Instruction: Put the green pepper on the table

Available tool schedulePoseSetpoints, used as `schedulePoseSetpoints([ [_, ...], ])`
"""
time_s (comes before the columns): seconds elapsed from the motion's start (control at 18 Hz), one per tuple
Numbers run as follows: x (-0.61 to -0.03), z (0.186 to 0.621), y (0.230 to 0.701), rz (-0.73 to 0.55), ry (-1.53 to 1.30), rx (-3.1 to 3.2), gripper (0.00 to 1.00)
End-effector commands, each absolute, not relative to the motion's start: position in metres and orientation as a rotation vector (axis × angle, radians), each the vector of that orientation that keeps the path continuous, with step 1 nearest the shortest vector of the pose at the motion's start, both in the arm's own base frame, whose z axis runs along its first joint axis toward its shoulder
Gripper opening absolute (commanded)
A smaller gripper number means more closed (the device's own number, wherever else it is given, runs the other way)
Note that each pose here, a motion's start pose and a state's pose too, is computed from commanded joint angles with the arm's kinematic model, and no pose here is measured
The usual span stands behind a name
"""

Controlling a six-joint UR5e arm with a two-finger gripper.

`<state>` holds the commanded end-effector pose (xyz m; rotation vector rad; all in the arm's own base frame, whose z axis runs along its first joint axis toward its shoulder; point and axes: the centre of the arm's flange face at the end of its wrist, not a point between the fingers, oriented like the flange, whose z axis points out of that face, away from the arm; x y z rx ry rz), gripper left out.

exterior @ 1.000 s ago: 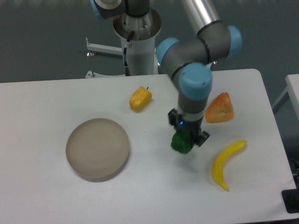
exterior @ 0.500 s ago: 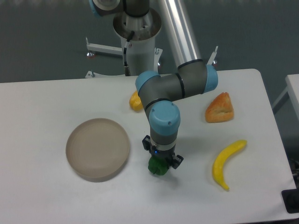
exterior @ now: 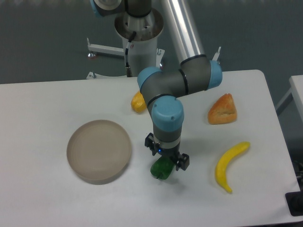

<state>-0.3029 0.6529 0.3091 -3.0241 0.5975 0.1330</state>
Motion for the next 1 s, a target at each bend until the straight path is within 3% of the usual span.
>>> schedulePoseSetpoints([
  [0.5, -0.345, 0.349, 0.579, 0.180, 0.798, -2.980, 1.00],
  [0.78, -0.369, 0.358, 0.519, 0.084, 1.088, -2.944, 1.00],
  [1.0, -0.370, 0.354, 0.511, 0.070, 1.092, -2.945, 1.00],
])
